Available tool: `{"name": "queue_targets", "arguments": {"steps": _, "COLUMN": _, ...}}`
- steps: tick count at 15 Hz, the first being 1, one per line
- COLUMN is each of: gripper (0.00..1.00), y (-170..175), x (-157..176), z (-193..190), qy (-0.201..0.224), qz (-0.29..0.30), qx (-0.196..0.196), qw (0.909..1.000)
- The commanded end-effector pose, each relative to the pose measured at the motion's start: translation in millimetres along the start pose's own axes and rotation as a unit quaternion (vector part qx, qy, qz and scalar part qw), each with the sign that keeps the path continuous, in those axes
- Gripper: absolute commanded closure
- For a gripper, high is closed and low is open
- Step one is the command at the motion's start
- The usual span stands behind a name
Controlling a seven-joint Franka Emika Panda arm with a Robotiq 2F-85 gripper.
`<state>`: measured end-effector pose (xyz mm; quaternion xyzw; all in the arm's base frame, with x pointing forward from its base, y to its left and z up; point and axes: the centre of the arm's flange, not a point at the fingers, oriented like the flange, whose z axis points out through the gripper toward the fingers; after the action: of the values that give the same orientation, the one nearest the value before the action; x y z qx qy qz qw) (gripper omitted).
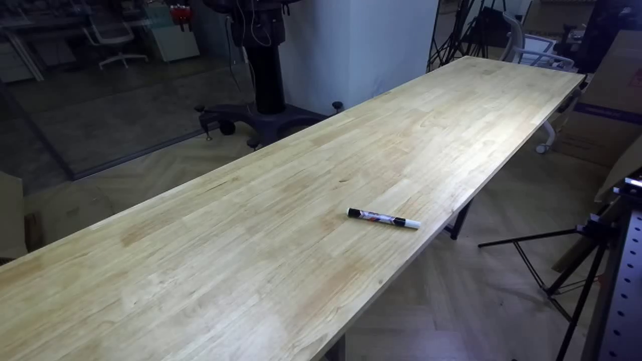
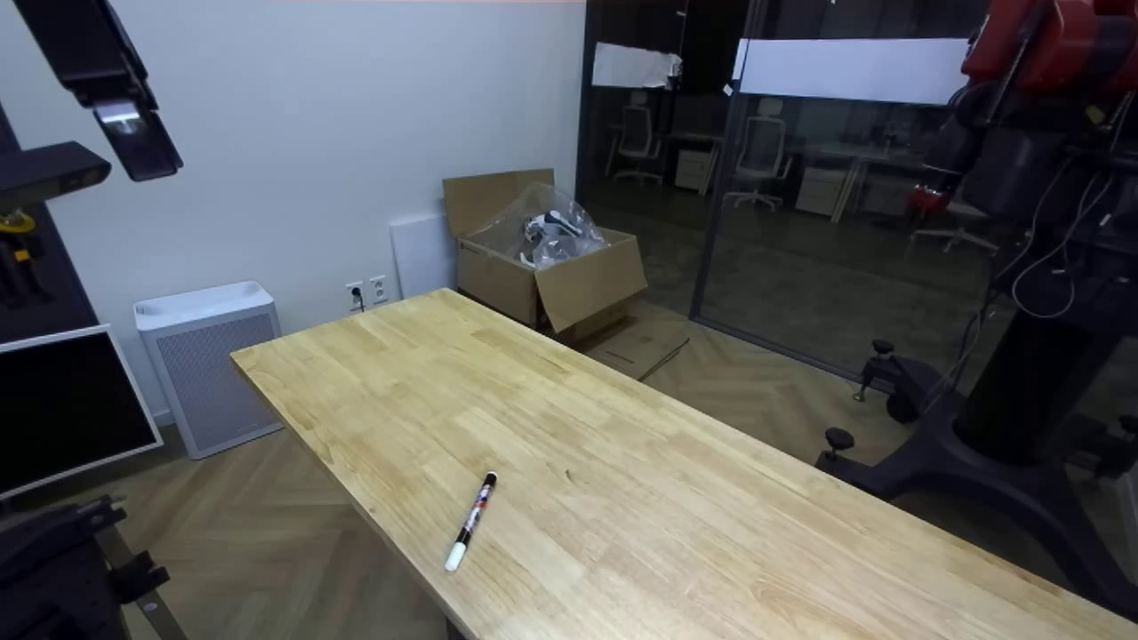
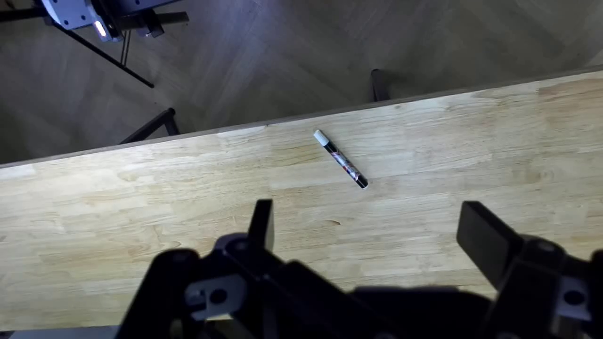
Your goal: Move the marker to the right
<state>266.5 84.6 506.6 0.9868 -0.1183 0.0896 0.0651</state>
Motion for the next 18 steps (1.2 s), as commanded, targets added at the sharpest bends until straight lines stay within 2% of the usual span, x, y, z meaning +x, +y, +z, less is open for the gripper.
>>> {"name": "queue_targets", "arguments": {"steps": 1, "gripper": 0.00, "y": 0.0, "x": 0.0, "z": 0.0, "qy": 0.000, "qz": 0.000, "qx": 0.000, "qw": 1.0000}}
{"name": "queue_targets", "arguments": {"steps": 4, "gripper": 0.00, "y": 1.8, "x": 10.4, "z": 12.0, "qy": -0.001, "qz": -0.025, "qx": 0.005, "qw": 0.9997}}
{"name": "queue_targets", "arguments": {"steps": 6, "gripper": 0.00, "y": 8.6, "x": 23.2, "z": 32.4, "qy": -0.005, "qz": -0.081, "qx": 0.009, "qw": 0.9966}}
{"name": "queue_targets", "arguments": {"steps": 9, "gripper": 0.00, "y": 24.0, "x": 39.1, "z": 69.5, "qy": -0.001, "qz": -0.175, "qx": 0.020, "qw": 0.9844}}
{"name": "queue_targets", "arguments": {"steps": 12, "gripper": 0.00, "y": 40.5, "x": 54.7, "z": 116.9, "qy": -0.004, "qz": -0.255, "qx": 0.043, "qw": 0.9660}}
{"name": "queue_targets", "arguments": {"steps": 14, "gripper": 0.00, "y": 55.2, "x": 67.2, "z": 142.9, "qy": -0.018, "qz": -0.279, "qx": 0.057, "qw": 0.9583}}
{"name": "queue_targets", "arguments": {"steps": 16, "gripper": 0.00, "y": 75.1, "x": 76.7, "z": 167.1, "qy": -0.044, "qz": -0.284, "qx": 0.071, "qw": 0.9554}}
{"name": "queue_targets", "arguments": {"steps": 17, "gripper": 0.00, "y": 60.9, "x": 69.0, "z": 137.5, "qy": -0.027, "qz": -0.270, "qx": 0.064, "qw": 0.9604}}
{"name": "queue_targets", "arguments": {"steps": 18, "gripper": 0.00, "y": 68.7, "x": 71.8, "z": 150.8, "qy": -0.038, "qz": -0.274, "qx": 0.070, "qw": 0.9586}}
